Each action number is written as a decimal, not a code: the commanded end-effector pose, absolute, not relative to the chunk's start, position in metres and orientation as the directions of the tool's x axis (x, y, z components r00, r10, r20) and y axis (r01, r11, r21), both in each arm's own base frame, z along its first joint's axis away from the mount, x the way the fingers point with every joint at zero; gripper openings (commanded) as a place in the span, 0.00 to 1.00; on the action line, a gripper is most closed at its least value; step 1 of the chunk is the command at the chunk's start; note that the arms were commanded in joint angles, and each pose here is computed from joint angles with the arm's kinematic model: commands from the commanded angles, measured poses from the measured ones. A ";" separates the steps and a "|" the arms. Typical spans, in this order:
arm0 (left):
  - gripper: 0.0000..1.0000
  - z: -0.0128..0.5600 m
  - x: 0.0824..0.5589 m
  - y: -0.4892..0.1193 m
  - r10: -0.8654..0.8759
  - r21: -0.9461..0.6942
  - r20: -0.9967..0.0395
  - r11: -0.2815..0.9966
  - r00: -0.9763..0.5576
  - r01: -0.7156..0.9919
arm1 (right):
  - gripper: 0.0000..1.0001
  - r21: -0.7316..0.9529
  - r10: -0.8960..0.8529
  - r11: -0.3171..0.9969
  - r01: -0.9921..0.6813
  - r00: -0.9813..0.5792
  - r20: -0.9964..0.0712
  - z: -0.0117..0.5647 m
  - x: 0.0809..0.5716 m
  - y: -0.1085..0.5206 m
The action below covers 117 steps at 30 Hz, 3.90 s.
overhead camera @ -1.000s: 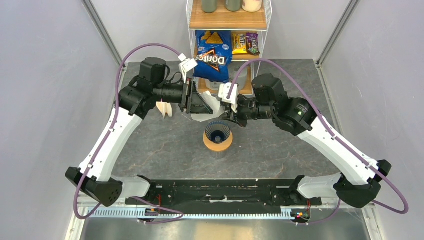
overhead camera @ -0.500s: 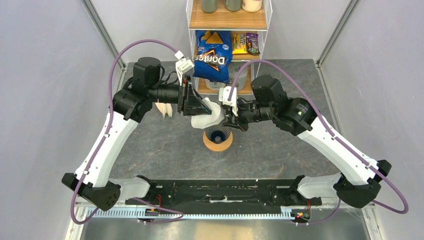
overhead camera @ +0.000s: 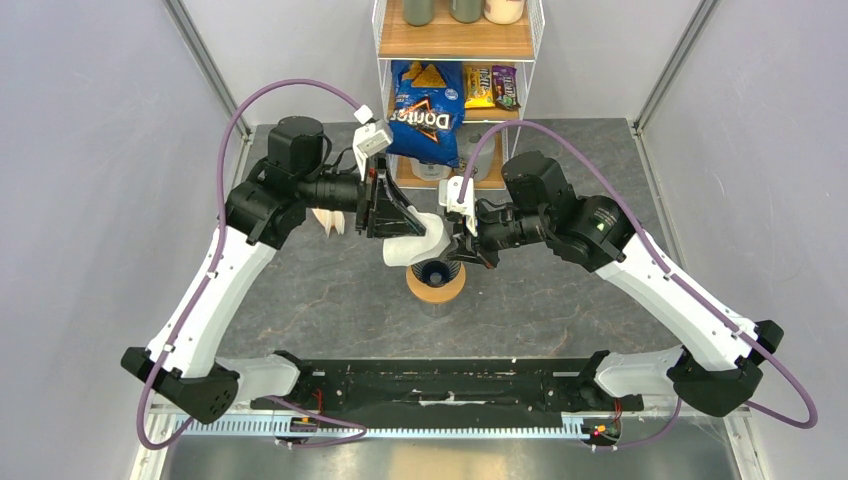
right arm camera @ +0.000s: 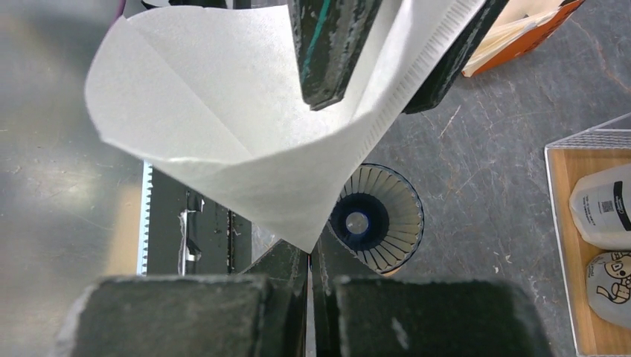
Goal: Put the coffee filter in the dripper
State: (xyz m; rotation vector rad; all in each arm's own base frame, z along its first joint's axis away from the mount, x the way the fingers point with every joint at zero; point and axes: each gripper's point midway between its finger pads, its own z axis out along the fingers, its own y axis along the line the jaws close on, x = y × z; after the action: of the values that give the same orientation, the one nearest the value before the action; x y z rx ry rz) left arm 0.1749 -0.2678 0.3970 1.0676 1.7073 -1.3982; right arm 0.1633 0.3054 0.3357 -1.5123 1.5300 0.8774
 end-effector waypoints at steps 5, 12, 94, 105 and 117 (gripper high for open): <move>0.42 0.399 0.160 -0.270 0.223 -0.213 -0.952 0.009 -0.209 0.977 | 0.00 -0.048 -0.390 0.016 -0.999 0.038 -0.920 0.357 0.154 0.307; 0.03 0.395 0.154 -0.275 0.244 -0.206 -0.949 -0.011 -0.197 0.978 | 0.00 -0.037 -0.391 0.006 -0.999 0.031 -0.920 0.356 0.151 0.307; 0.02 0.383 0.156 -0.281 0.307 -0.095 -0.943 0.130 -0.131 0.987 | 0.46 0.177 -0.336 0.220 -0.959 -0.246 -0.909 0.342 0.153 0.286; 0.02 0.393 0.149 -0.286 0.275 -0.148 -0.947 0.091 -0.167 0.985 | 0.47 0.164 -0.340 0.233 -0.958 -0.239 -0.909 0.340 0.163 0.291; 0.02 0.396 0.158 -0.288 0.258 -0.153 -0.949 0.134 -0.183 0.979 | 0.05 0.126 -0.340 0.193 -0.973 -0.186 -0.922 0.343 0.159 0.291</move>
State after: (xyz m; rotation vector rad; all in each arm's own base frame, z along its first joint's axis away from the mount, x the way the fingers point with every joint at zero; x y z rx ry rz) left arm 0.1525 -0.2863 0.3797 1.2763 1.6314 -1.1093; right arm 0.1596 0.2890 0.3254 -1.2438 1.7648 0.9959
